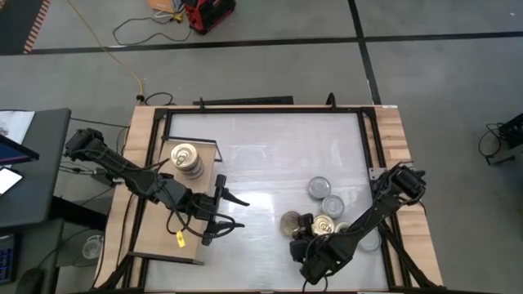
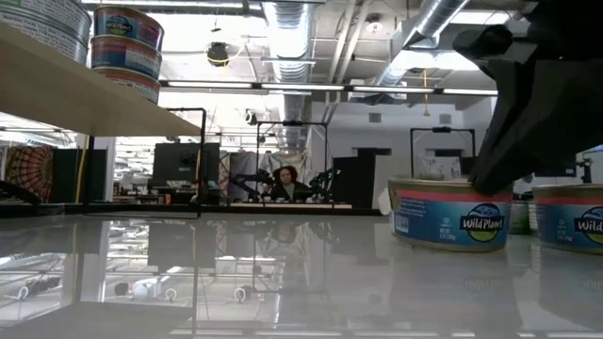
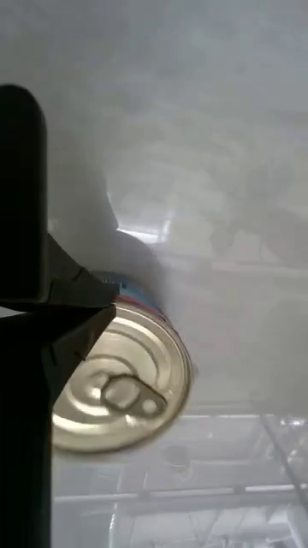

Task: Stack canned seafood by type on shelf
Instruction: Stack the blue tuna can on top of the blue tuna can on the shelf

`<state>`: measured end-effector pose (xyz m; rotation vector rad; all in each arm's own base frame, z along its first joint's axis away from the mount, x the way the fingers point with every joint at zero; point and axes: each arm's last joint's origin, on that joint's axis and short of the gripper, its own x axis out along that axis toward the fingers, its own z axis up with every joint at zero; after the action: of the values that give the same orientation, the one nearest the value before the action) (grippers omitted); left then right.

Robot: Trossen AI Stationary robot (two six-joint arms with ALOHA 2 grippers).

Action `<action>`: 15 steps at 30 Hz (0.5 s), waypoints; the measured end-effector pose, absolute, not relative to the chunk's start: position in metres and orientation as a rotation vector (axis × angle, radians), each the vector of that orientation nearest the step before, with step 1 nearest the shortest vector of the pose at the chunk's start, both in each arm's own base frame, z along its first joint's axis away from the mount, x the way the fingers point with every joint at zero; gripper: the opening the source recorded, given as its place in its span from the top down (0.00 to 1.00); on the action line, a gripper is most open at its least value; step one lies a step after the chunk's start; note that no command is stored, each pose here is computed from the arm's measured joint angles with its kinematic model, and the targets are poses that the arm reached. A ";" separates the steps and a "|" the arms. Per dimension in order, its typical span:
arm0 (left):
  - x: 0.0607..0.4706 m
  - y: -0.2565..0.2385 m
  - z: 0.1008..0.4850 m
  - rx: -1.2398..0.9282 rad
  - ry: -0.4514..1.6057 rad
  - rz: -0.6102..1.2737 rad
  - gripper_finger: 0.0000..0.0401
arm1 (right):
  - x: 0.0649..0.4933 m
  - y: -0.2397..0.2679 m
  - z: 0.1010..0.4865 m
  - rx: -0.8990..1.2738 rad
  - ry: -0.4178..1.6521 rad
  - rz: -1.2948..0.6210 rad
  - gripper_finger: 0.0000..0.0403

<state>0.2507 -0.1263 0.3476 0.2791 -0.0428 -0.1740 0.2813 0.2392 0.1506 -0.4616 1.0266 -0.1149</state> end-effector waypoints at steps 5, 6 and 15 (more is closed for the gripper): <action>0.251 -0.126 0.348 0.278 -0.043 -0.174 0.40 | 0.280 0.241 0.148 -0.454 1.060 -0.086 0.93; 0.251 -0.126 0.348 0.277 -0.042 -0.174 0.40 | 0.280 0.240 0.148 -0.447 1.064 -0.096 0.93; 0.251 -0.126 0.347 0.268 -0.041 -0.174 0.40 | 0.292 0.230 0.150 -0.384 1.028 -0.174 0.93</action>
<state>0.2507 -0.1262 0.3475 0.2678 -0.0406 -0.1740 0.2917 0.2301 0.1496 -0.3844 1.0283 -0.1739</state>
